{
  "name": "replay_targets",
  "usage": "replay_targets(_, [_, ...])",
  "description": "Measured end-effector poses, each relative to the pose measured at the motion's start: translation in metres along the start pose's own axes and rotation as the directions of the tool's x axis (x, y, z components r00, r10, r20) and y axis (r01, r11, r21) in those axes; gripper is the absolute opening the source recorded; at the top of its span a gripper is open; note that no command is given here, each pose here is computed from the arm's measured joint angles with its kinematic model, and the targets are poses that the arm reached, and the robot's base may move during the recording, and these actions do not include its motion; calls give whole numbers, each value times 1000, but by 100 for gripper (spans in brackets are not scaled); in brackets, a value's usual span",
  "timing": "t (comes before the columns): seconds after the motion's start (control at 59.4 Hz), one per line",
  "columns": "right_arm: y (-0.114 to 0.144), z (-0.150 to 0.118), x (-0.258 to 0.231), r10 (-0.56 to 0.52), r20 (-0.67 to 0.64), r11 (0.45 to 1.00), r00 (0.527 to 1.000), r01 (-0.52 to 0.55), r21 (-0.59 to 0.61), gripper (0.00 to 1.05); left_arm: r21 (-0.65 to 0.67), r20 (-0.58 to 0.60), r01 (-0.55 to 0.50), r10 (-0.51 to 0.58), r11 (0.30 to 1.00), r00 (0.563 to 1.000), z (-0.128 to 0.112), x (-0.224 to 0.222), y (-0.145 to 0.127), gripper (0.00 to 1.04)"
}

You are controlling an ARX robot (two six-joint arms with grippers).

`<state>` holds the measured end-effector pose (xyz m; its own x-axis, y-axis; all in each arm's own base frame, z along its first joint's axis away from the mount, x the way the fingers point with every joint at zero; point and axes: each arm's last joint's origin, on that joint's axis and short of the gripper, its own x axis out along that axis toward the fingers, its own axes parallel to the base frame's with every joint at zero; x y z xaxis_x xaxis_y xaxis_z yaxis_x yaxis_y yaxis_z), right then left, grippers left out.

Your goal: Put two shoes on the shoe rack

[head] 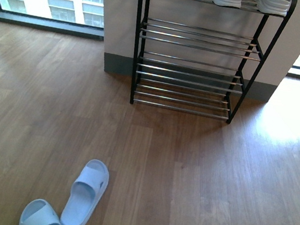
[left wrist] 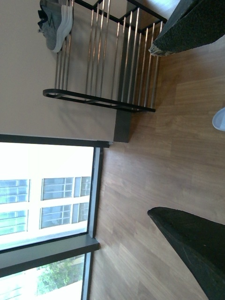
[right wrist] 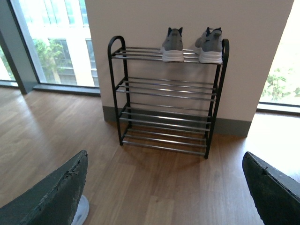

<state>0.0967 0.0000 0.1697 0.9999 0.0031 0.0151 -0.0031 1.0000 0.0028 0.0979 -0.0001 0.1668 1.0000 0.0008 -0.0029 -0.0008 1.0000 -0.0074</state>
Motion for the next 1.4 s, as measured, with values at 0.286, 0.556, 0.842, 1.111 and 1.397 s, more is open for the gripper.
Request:
replay_targets(0.286, [0,0,0,-1,1,1000,1000,1,0,96,0,0,1,-1,1000,1000,0,0,0,95])
replay_targets(0.556, [0,0,0,-2,1,1000,1000,2,0,96,0,0,2,-2,1000,1000,0,0,0,95])
replay_targets(0.842, [0,0,0,-3,1,1000,1000,3,0,96,0,0,3,-3,1000,1000,0,0,0,95])
replay_targets(1.111, [0,0,0,-5,0,1000,1000,5,0,96,0,0,4,-4,1000,1000,0,0,0,95])
replay_targets(1.397, [0,0,0,2,0,1000,1000,-2,0,96,0,0,-3,3,1000,1000,0,0,0,95])
